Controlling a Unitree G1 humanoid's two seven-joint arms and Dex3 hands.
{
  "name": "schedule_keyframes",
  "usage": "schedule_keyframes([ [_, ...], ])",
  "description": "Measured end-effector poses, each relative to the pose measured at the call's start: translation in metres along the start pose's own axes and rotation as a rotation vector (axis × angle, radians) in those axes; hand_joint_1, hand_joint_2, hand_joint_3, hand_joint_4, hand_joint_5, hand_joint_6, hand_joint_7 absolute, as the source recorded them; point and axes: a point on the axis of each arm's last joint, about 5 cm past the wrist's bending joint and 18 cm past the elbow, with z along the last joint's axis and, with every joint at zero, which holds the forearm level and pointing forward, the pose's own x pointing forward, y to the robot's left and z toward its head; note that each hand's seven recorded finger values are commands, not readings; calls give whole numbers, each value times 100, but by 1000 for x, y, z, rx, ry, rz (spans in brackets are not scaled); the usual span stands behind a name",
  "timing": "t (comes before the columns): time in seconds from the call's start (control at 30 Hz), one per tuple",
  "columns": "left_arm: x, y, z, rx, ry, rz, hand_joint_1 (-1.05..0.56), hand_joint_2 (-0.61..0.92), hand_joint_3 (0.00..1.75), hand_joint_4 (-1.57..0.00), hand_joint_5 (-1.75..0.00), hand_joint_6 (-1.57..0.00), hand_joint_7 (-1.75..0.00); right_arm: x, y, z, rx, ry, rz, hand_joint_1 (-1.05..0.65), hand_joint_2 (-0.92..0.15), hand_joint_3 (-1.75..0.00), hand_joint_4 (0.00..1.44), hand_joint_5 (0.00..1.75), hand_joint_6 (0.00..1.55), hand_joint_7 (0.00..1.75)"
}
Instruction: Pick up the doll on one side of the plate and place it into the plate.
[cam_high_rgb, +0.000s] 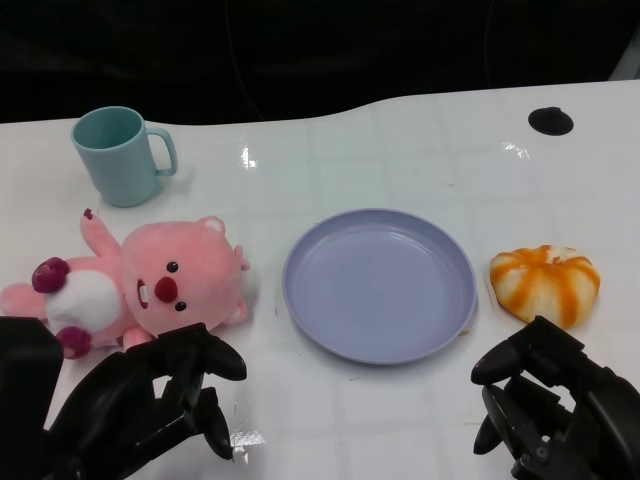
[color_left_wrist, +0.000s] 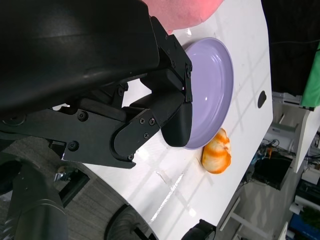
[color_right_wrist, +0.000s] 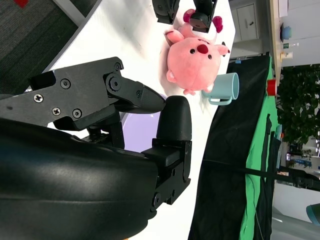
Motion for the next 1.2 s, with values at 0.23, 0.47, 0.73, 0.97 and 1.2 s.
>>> schedule_keyframes([
  [0.23, 0, 0, 0, 3, 0, 1, -23, 70, 94, -68, -175, -61, -153, 0, 0, 0, -2, 0, 0, -31, -92, -60, 51, 175, 39, 167],
  [0.47, 0, 0, 0, 9, 2, 4, -23, 69, 94, -68, -175, -62, -152, 0, 0, 0, -2, 0, 0, -30, -92, -60, 51, 175, 39, 167],
  [0.73, 0, 0, 0, 12, 4, 4, -22, 69, 93, -68, -175, -62, -150, 0, -1, 0, -1, 0, -1, -30, -92, -61, 50, 175, 38, 167],
  [0.97, 1, 0, 1, 12, 3, 3, -21, 69, 94, -67, -175, -62, -151, 0, -1, 0, -1, -1, -1, -30, -92, -61, 50, 175, 38, 167],
  [1.2, 0, 0, 2, 29, -16, 13, -23, 54, 109, -61, -150, -69, -121, 0, -1, 0, 0, -2, 0, -29, -92, -61, 50, 175, 38, 167],
])
